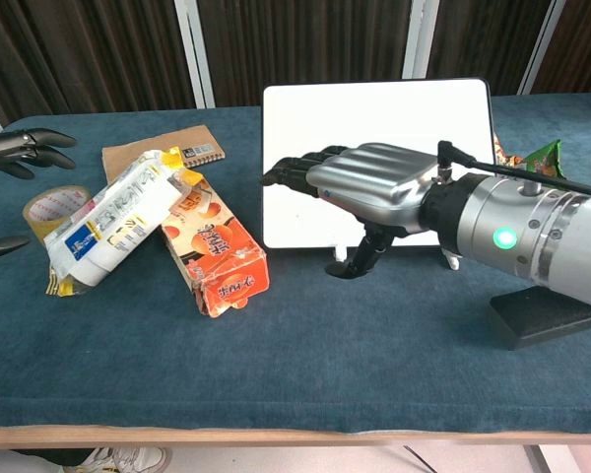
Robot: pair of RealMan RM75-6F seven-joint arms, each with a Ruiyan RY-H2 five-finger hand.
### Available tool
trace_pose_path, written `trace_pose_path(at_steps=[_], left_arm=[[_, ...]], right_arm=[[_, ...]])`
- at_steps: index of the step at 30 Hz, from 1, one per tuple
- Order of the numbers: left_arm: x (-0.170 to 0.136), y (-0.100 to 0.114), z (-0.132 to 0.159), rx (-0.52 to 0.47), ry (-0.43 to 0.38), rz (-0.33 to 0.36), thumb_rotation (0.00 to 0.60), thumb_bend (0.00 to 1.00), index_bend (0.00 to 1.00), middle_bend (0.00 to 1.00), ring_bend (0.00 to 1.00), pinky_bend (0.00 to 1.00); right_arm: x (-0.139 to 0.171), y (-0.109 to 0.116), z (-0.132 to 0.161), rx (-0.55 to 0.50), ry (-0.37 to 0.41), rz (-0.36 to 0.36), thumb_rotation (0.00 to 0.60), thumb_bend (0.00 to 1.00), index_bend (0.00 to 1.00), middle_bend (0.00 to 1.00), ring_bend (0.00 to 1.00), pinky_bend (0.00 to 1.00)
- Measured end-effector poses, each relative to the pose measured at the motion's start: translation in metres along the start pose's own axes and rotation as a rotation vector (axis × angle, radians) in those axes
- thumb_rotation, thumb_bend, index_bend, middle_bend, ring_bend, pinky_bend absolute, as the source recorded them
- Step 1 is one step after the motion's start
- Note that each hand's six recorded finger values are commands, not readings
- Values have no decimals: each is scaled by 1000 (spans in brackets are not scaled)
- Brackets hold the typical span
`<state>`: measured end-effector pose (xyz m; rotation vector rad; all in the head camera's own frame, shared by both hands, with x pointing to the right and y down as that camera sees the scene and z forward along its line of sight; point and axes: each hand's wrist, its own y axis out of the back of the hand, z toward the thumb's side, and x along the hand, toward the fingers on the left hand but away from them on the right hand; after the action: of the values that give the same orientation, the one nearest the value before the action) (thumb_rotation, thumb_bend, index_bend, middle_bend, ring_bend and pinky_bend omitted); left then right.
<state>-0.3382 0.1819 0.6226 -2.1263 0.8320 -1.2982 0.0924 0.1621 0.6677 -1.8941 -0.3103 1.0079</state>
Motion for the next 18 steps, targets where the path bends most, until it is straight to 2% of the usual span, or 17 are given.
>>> trace_pose_path(at_steps=[5, 9, 14, 18], left_arm=[[-4, 2, -4, 13, 12, 11, 600, 349, 0, 133, 91, 154], [-17, 9, -15, 62, 47, 45, 600, 350, 0, 133, 91, 151], [-55, 19, -37, 138, 119, 126, 600, 349, 0, 131, 89, 144], [-100, 13, -56, 197, 168, 157, 600, 350, 0, 129, 89, 138]], right_arm=[[4, 2, -1, -1, -1, -6, 600, 220, 0, 0, 0, 0], [19, 4, -8, 10, -2, -5, 600, 220, 0, 0, 0, 0], [54, 4, -34, 54, -25, 20, 600, 220, 8, 2, 0, 0], [101, -3, -69, 90, -67, 67, 600, 220, 75, 48, 0, 2]])
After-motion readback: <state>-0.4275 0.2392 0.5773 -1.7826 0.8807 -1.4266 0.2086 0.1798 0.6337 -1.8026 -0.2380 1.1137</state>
